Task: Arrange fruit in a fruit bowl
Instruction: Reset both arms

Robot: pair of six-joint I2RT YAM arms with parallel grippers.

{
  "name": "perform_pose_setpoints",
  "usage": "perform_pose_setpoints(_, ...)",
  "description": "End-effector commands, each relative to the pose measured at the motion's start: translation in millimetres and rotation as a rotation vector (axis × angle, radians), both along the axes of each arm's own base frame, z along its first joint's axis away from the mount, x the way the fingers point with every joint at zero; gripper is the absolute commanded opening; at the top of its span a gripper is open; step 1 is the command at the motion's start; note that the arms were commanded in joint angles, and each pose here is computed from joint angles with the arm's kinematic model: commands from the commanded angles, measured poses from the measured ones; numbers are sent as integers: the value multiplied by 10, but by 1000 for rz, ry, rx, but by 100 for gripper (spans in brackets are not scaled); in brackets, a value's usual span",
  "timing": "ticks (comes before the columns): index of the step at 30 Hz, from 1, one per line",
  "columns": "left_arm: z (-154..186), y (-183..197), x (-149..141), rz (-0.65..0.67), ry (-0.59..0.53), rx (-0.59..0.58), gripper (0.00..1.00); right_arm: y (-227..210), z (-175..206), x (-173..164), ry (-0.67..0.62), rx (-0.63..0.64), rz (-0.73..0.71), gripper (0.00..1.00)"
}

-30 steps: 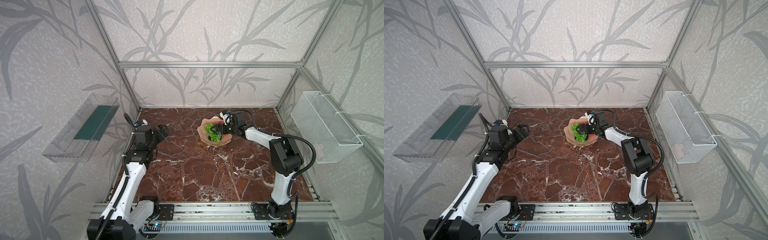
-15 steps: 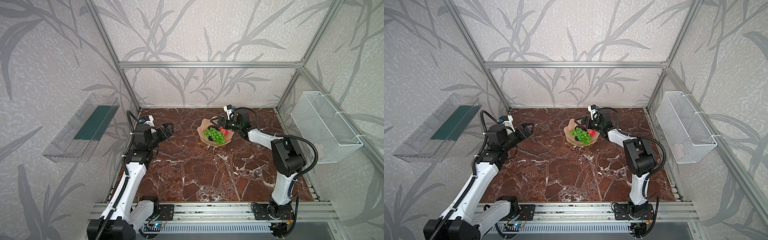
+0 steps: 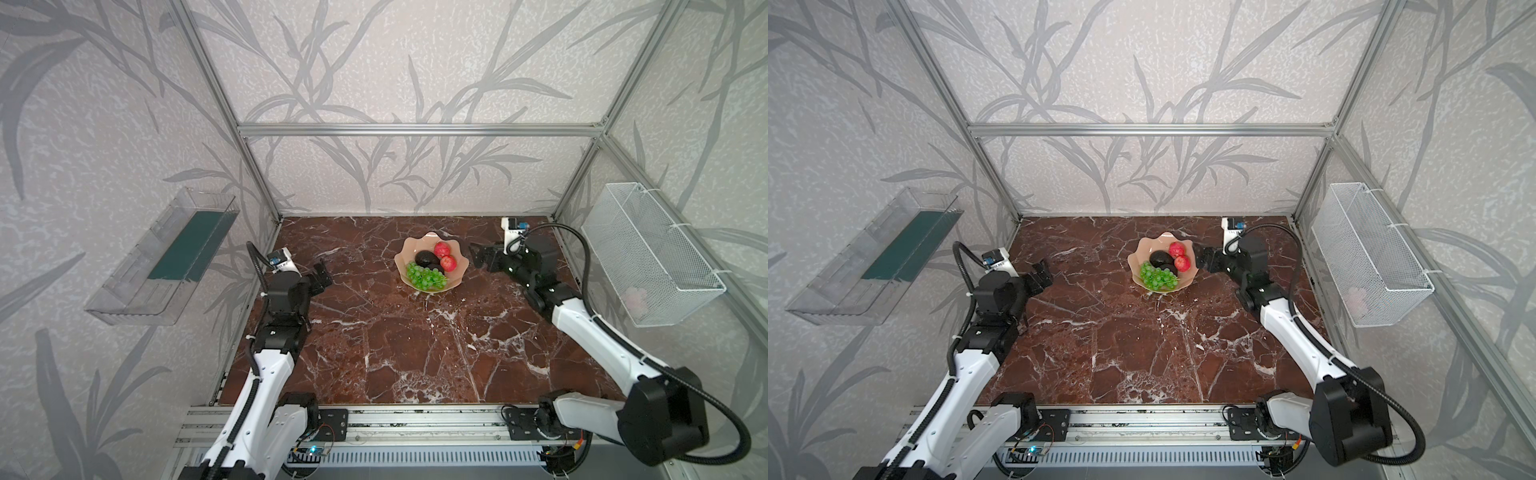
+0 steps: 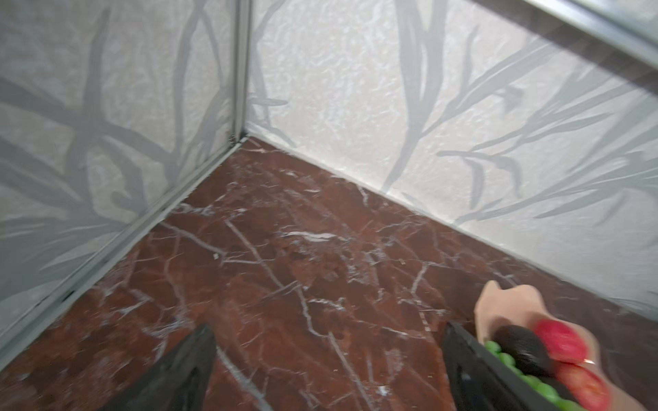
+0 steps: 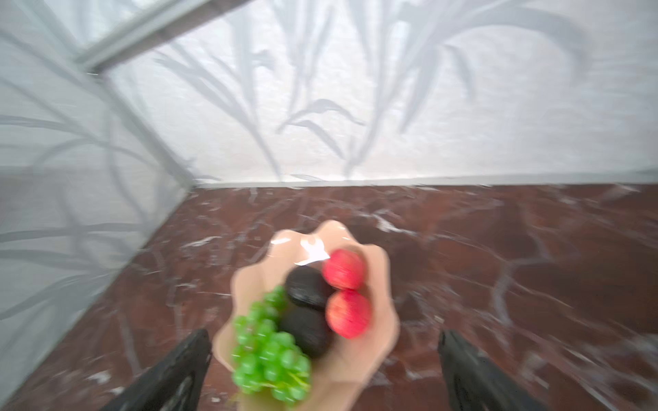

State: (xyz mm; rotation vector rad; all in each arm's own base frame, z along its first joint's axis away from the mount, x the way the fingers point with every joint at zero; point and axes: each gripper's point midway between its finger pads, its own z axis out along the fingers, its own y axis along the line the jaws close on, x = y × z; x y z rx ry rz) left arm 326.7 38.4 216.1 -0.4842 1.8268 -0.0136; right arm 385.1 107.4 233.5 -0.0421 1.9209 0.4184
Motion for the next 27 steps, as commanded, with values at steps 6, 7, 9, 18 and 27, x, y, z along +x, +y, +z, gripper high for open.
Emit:
perform_pose_setpoints(6, -311, 450, 82, 234, 10, 201, 99, -1149, -800, -245, 6, -306, -438, 99)
perform_pose_setpoints(7, -398, 464, 109, 241, 12, 208, 99, -1186, -843, -220, 0, -302, -447, 99)
perform_pose_setpoints(9, -577, 457, 166, 231, 47, 222, 99, -1230, -951, -165, 10, -287, -438, 99)
perform_pose_setpoints(18, -891, 346, 386, 130, 69, 288, 99, -927, -1240, -60, -91, -296, -222, 99)
perform_pose_setpoints(27, -1164, 193, 578, 28, 69, 306, 99, -810, -1364, -21, -105, -331, -181, 99)
